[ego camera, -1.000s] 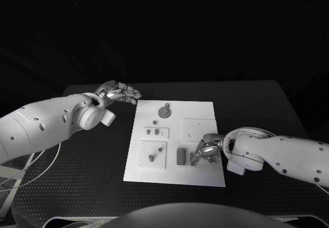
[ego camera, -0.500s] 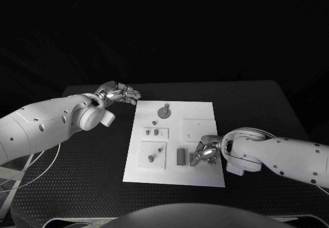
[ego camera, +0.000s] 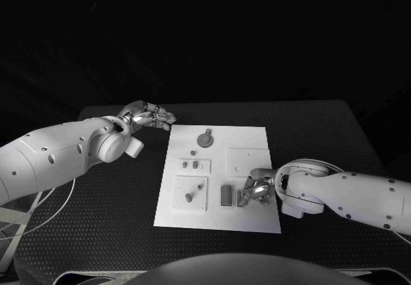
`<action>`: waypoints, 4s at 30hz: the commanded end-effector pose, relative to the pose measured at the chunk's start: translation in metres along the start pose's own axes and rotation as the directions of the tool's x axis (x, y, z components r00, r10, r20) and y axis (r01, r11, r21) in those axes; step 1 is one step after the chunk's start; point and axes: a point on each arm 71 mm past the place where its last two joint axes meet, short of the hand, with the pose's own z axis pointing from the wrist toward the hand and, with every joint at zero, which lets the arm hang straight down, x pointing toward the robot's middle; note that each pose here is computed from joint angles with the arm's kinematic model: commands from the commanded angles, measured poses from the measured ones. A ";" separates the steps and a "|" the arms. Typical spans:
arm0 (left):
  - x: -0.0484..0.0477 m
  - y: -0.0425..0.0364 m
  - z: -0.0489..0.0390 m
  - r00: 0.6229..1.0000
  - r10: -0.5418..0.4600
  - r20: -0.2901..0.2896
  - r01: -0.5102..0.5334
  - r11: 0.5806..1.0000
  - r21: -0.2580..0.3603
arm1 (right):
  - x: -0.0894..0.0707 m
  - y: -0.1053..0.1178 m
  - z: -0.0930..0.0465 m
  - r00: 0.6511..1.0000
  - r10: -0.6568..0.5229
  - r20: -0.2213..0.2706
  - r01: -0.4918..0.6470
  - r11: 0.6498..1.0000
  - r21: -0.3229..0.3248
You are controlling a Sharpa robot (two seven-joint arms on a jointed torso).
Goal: Assemble the parts on the task board
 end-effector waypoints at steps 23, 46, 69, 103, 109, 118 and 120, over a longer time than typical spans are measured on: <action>0.0025 -0.0024 0.0008 1.000 -0.004 -0.010 0.004 1.000 0.018 | -0.001 -0.012 0.002 0.999 0.040 -0.008 -0.040 0.999 -0.008; -0.0072 -0.0059 0.0063 0.993 -0.102 0.053 0.099 0.994 0.055 | -0.152 -0.019 0.026 0.769 0.604 0.211 -0.442 0.740 -0.507; -0.0232 -0.0150 0.0269 0.974 -0.184 0.129 0.172 0.980 0.098 | -0.184 -0.015 0.042 0.626 0.761 0.171 -0.475 0.546 -0.691; 0.0876 -0.0125 -0.0451 0.865 -0.350 0.359 0.294 0.934 0.201 | -0.100 0.032 -0.022 0.276 0.920 0.279 -0.539 0.388 -0.747; 0.0885 -0.0127 -0.0460 0.864 -0.351 0.361 0.295 0.934 0.201 | -0.094 0.033 -0.026 0.262 0.922 0.285 -0.546 0.385 -0.744; 0.0885 -0.0127 -0.0460 0.864 -0.351 0.361 0.295 0.934 0.201 | -0.094 0.033 -0.026 0.262 0.922 0.285 -0.546 0.385 -0.744; 0.0885 -0.0127 -0.0460 0.864 -0.351 0.361 0.295 0.934 0.201 | -0.094 0.033 -0.026 0.262 0.922 0.285 -0.546 0.385 -0.744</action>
